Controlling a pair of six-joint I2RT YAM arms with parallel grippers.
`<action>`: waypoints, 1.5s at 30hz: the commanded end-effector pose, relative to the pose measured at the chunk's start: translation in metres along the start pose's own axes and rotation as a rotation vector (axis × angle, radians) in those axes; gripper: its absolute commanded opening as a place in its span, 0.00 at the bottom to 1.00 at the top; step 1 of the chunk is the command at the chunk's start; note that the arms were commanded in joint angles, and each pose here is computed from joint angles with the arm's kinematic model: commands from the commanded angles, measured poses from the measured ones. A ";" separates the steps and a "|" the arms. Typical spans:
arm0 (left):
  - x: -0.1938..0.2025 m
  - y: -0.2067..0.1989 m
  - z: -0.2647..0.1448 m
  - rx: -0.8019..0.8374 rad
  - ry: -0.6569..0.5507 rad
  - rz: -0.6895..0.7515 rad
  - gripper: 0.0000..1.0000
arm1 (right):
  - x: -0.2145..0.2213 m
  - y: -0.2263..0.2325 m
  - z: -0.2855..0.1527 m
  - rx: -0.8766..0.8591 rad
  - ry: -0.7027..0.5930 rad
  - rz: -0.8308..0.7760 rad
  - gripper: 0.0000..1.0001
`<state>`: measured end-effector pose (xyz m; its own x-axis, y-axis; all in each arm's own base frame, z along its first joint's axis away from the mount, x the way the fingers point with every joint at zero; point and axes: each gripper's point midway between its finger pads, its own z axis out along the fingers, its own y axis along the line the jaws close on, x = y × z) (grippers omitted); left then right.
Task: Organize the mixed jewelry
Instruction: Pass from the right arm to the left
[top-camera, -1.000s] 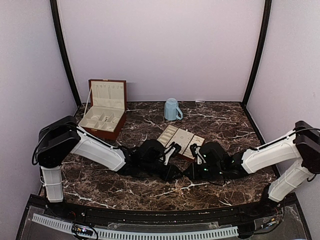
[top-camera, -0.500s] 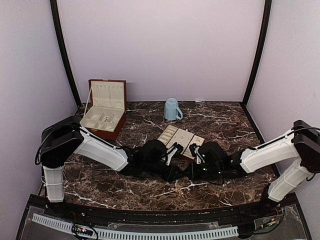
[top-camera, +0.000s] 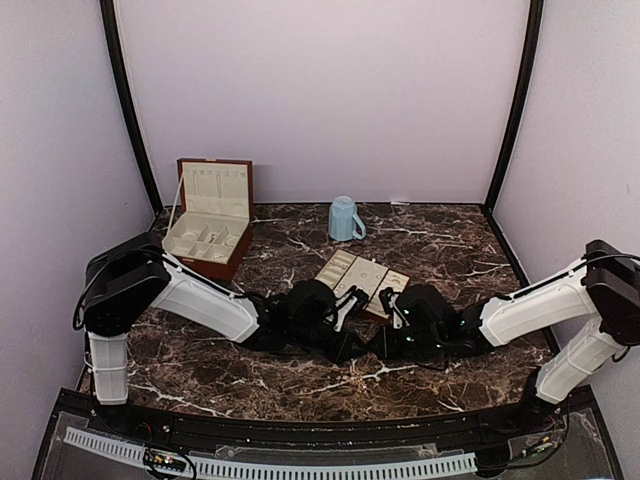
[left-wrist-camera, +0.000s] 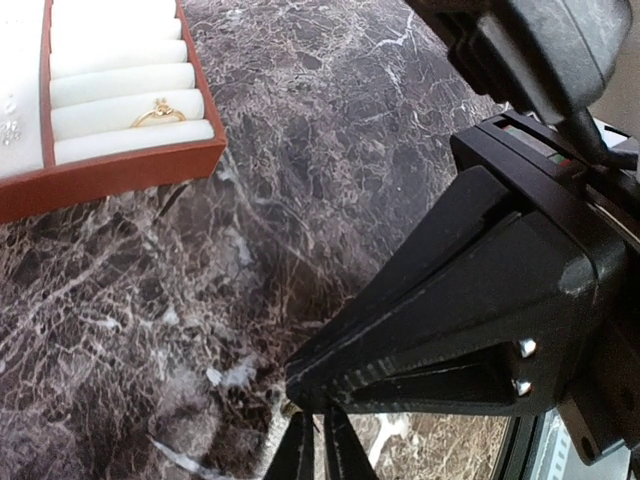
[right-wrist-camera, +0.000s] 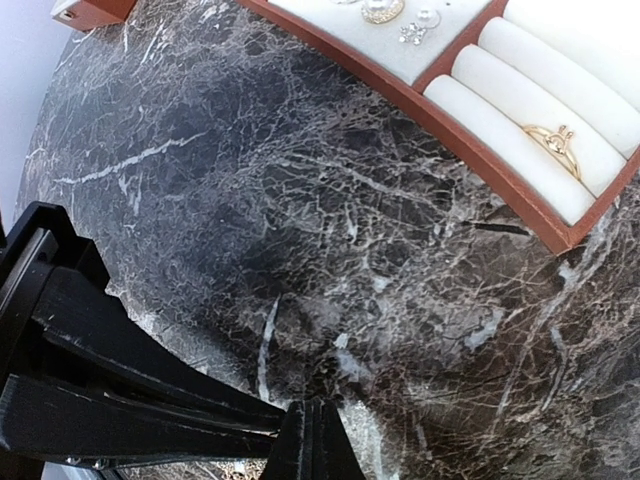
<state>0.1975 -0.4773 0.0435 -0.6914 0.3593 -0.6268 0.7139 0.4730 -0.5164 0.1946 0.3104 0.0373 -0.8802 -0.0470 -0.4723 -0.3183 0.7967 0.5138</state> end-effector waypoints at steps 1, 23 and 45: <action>-0.006 -0.008 0.003 0.018 -0.004 0.018 0.05 | -0.009 0.013 0.001 -0.030 -0.030 -0.006 0.00; -0.023 -0.008 -0.037 -0.026 -0.152 -0.001 0.00 | -0.036 0.011 -0.048 -0.035 -0.186 0.052 0.34; -0.069 -0.105 -0.158 0.354 -0.510 0.230 0.00 | -0.043 0.135 -0.132 -0.825 -0.243 -0.044 0.60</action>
<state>0.1666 -0.4292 0.1986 -0.5083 0.0180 -0.8610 0.8442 0.2079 -0.4941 0.1550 0.3349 0.1864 -0.8162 0.1234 -0.5644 -0.5221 0.2610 0.8120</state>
